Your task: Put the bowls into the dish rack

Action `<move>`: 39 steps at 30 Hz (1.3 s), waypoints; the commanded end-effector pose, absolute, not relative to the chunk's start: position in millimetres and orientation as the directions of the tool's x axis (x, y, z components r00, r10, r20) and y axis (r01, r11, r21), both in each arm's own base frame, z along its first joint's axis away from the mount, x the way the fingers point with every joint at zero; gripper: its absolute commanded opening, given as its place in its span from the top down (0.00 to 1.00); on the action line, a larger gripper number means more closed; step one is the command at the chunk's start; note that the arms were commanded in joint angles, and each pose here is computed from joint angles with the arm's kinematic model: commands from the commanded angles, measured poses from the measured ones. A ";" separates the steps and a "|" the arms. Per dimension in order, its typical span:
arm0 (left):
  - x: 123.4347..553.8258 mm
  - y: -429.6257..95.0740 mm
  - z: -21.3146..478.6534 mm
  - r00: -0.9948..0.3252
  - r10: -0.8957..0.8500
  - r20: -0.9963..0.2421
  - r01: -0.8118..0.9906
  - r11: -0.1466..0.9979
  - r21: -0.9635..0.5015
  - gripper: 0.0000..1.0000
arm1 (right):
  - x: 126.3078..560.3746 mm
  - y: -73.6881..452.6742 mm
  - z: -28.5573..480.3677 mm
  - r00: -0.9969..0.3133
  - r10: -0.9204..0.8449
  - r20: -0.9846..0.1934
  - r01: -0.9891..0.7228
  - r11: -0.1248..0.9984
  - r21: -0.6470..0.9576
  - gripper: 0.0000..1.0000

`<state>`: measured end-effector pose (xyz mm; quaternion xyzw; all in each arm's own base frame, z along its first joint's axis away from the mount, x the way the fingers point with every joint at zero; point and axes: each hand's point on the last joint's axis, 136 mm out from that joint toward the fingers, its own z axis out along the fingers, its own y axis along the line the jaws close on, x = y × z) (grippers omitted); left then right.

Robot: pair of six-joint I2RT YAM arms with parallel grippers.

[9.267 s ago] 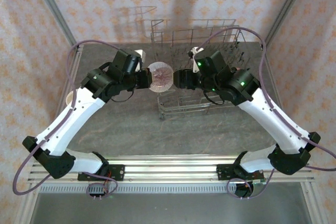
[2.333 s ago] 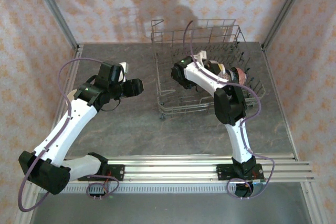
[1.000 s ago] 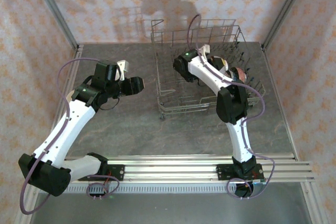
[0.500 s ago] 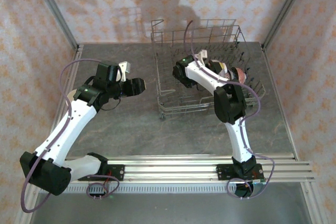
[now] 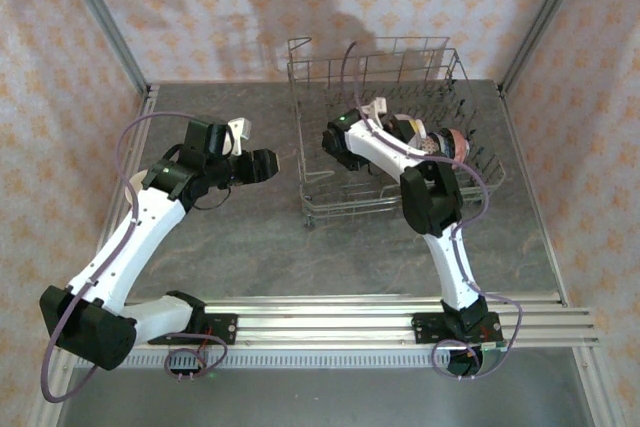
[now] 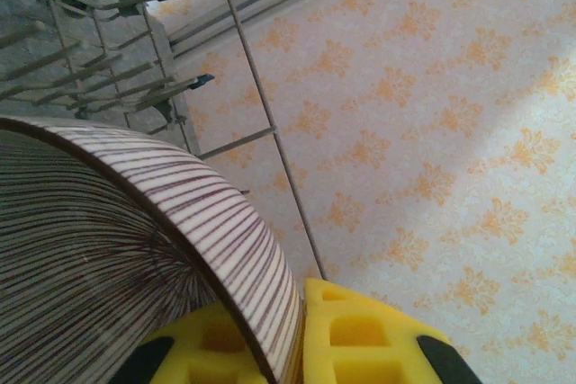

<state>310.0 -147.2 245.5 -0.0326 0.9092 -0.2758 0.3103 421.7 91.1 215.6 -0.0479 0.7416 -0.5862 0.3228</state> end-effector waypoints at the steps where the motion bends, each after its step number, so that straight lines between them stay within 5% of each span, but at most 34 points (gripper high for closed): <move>1: 314.7 -146.4 257.4 -0.788 -0.219 -0.576 0.144 0.843 -0.518 0.35 | 401.1 89.1 184.7 -0.882 -0.395 -0.255 0.143 0.291 -0.946 1.00; 39: 309.4 -145.6 261.1 -0.778 -0.228 -0.586 0.151 0.837 -0.526 0.35 | 366.2 102.3 144.7 -0.900 -0.383 -0.209 0.096 0.294 -0.951 1.00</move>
